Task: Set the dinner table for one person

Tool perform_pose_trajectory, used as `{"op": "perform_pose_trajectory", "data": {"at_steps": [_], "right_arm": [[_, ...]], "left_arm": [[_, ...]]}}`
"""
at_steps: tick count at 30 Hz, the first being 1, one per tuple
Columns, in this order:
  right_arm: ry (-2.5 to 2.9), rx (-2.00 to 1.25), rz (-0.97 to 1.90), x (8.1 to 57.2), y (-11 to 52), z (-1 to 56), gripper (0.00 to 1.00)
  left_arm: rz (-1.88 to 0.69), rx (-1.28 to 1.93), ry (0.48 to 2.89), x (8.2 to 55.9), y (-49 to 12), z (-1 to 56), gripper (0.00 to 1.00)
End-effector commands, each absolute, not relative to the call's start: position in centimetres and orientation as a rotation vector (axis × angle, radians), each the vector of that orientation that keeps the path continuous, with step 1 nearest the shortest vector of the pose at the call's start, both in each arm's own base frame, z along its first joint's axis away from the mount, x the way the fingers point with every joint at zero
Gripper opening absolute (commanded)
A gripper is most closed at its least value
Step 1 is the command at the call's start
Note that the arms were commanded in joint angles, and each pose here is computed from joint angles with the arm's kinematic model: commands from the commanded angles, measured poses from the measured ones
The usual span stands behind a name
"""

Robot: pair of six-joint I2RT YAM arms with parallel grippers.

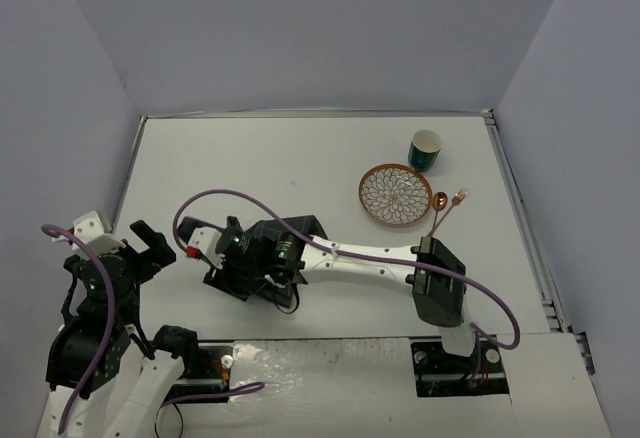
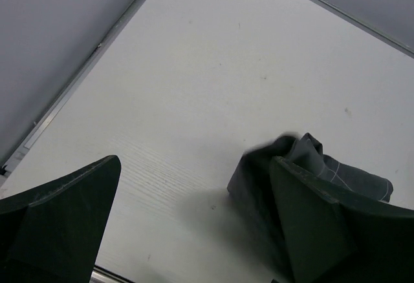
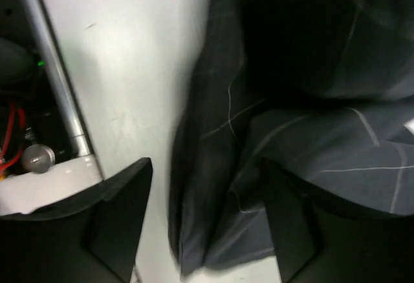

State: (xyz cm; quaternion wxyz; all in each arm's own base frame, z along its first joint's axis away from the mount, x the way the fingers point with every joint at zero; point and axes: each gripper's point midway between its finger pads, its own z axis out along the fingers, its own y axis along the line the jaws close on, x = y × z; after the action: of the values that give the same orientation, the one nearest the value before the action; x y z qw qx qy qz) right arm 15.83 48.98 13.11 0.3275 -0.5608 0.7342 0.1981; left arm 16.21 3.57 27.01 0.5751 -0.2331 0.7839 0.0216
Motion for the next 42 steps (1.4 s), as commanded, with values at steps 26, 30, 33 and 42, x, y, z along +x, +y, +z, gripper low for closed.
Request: {"op": "perform_pose_trajectory", "data": {"at_steps": [26, 30, 33, 42], "right_arm": [[2.140, -1.112, 0.518, 24.6, 37.0, 8.6, 0.62], [2.192, -0.957, 0.508, 26.0, 36.3, 7.8, 0.62], [2.220, -0.868, 0.467, 27.2, 35.7, 6.8, 0.62], [2.253, -0.611, 0.470, 33.4, 34.3, 5.4, 0.27]], "left_arm": [[-0.548, -0.298, 2.195, 22.7, -8.9, 18.0, 0.97], [-0.588, -0.274, 2.214, 22.9, -9.7, 17.4, 0.97], [-0.601, -0.266, 2.225, 23.0, -10.1, 16.8, 0.97], [-0.589, -0.287, 2.277, 23.6, -10.2, 15.3, 0.97]]}}
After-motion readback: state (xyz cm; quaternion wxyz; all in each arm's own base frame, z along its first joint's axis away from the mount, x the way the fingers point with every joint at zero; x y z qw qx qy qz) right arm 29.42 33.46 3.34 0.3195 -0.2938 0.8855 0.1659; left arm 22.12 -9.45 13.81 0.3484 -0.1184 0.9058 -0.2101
